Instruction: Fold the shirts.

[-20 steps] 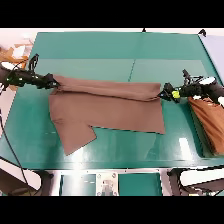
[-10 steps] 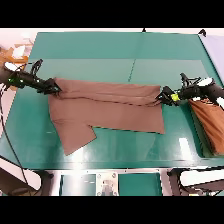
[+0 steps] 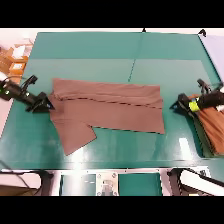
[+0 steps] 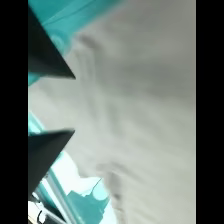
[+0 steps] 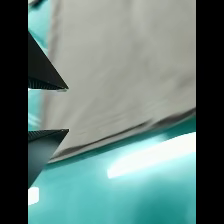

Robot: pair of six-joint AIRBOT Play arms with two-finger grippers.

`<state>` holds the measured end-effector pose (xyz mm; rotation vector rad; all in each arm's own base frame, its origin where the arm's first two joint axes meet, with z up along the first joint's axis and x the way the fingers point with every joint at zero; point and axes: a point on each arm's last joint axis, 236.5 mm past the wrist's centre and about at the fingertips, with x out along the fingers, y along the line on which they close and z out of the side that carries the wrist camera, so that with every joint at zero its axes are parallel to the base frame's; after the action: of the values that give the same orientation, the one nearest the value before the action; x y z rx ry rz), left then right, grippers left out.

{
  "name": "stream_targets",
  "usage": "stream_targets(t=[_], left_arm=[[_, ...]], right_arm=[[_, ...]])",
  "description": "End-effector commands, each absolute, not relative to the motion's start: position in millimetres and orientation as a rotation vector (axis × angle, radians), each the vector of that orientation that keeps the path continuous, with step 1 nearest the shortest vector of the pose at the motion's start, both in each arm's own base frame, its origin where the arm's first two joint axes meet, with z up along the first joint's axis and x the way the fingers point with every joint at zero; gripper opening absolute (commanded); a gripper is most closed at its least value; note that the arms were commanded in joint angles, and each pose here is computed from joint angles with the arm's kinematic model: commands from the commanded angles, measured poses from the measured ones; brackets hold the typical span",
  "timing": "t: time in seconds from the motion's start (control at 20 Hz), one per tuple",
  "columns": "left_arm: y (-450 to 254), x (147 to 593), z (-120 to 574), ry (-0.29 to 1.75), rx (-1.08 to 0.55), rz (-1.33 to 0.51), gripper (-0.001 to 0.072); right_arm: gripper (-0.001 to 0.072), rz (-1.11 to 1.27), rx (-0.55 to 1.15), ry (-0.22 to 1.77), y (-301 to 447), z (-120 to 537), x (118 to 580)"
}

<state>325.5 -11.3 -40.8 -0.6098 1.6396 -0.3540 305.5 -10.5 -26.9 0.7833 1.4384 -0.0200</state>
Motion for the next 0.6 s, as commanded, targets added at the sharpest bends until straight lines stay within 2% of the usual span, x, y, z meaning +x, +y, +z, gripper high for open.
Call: stream_targets(t=[0.0, 0.1, 0.2, 0.45, 0.5, 0.55], left_arm=[[-7, 255, -50, 1.634, -0.645, -0.224, 0.0576], [-4, 227, -62, 1.63, -0.611, -0.143, 0.0576], [-12, 214, -71, 1.614, -0.642, -0.111, 0.0577], [-44, 229, -95, 1.466, -0.834, -0.123, 0.0575], [-47, 231, -101, 1.454, -0.844, -0.111, 0.0575], [-51, 231, -108, 1.454, -0.847, -0.102, 0.0575]], right_arm=[[0.0282, -0.113, 0.822, 1.465, 3, -44, 231], [0.0291, -0.122, 0.858, 1.433, 18, -61, 211], [0.0291, -0.135, 0.904, 1.398, 28, -77, 201], [0.0292, -0.128, 1.059, 1.244, 46, -101, 215], [0.031, -0.134, 1.085, 1.192, 46, -102, 224], [0.0365, -0.144, 1.105, 1.153, 46, -102, 231]])
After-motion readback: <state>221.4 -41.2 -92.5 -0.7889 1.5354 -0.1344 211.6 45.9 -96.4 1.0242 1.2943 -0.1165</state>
